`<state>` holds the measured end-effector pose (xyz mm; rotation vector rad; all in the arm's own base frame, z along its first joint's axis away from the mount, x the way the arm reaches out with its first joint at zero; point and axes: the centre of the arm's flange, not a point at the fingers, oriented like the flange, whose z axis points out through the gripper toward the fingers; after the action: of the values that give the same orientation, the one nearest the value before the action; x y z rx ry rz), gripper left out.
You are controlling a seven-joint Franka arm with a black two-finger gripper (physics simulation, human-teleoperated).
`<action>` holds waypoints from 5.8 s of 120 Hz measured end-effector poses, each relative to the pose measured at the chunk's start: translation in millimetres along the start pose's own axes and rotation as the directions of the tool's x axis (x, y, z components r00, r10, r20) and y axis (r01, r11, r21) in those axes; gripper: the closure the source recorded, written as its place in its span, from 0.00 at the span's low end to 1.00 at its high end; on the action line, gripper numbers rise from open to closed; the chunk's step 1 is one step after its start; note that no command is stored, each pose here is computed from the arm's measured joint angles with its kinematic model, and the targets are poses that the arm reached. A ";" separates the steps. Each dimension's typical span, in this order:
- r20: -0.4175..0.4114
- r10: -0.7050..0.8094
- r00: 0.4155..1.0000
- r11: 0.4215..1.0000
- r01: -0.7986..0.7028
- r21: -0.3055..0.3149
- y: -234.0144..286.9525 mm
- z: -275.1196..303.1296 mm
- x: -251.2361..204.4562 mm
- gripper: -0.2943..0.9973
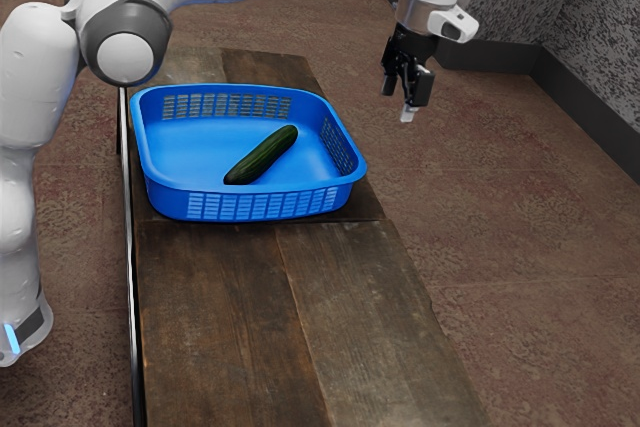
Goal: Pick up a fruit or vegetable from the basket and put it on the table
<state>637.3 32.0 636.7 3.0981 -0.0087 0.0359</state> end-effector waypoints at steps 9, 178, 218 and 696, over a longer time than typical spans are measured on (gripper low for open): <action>0.000 0.001 1.000 1.000 -0.001 0.000 0.0 -0.4 -0.3 0.23; 0.127 -0.685 0.717 0.713 0.696 -0.086 -146.1 23.1 -59.0 0.23; 0.182 -0.816 0.549 0.552 0.833 -0.043 -101.5 20.1 -132.1 0.23; -0.018 -0.980 0.198 0.196 0.977 0.086 -58.7 36.8 -114.6 0.57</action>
<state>523.9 89.7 594.8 2.4600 2.0002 -0.0783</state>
